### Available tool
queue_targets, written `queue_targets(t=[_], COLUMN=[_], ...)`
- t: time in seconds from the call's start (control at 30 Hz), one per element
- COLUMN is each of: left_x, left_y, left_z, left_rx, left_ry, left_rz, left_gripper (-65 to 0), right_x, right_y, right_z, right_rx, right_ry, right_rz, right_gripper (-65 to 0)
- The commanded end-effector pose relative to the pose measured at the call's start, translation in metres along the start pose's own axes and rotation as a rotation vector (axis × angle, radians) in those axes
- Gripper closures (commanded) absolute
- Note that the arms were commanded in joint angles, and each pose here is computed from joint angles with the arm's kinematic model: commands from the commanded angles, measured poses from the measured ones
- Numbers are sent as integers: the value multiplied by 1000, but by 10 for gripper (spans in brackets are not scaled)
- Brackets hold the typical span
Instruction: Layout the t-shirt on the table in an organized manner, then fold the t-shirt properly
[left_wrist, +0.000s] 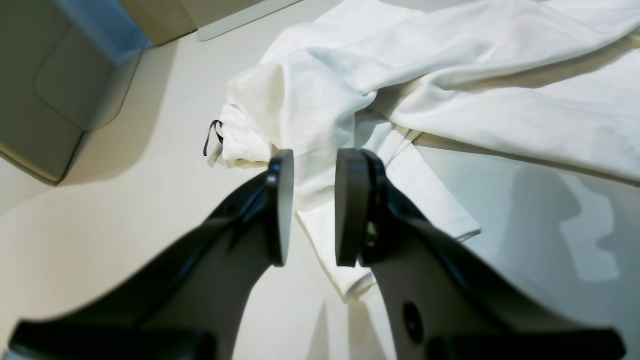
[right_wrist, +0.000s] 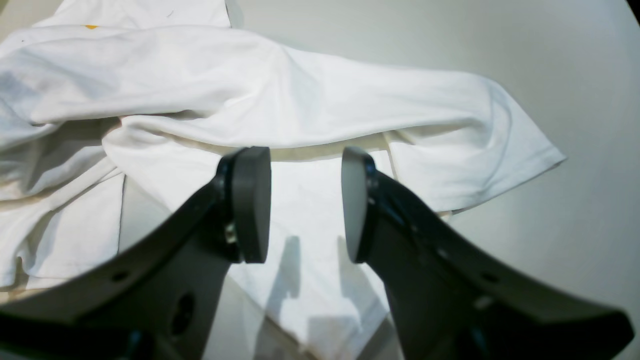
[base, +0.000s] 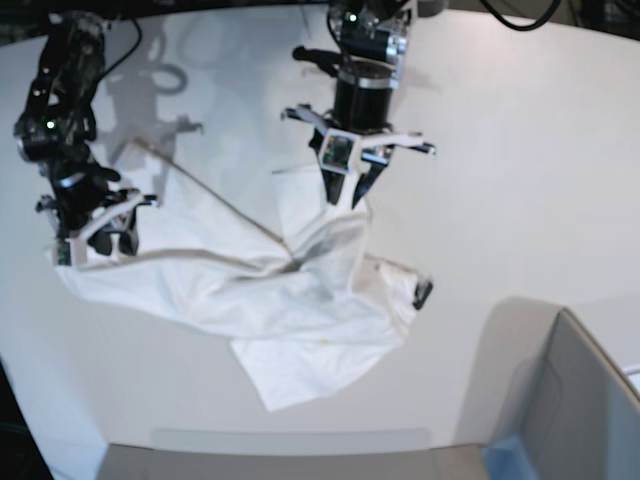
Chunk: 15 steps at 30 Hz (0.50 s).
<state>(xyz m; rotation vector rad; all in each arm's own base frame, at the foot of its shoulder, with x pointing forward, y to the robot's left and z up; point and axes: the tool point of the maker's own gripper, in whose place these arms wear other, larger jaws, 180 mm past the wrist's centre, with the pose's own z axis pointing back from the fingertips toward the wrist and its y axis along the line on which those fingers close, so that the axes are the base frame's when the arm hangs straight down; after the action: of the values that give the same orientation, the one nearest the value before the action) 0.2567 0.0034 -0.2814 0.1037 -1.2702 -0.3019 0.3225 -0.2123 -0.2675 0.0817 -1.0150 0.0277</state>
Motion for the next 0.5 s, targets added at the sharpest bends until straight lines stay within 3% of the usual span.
queue_targets(t=[0.0, 0.47], left_x=[15, 19], left_y=[4, 2], left_z=[2, 1], left_rx=[19, 25], left_ry=[-54, -56], left_rz=[12, 39], left_gripper=[-154, -154], right_x=[16, 16], right_y=[0, 0], right_z=[3, 3], right_rx=[3, 3], right_ry=[-53, -53], right_rz=[19, 19], right_gripper=[-240, -240])
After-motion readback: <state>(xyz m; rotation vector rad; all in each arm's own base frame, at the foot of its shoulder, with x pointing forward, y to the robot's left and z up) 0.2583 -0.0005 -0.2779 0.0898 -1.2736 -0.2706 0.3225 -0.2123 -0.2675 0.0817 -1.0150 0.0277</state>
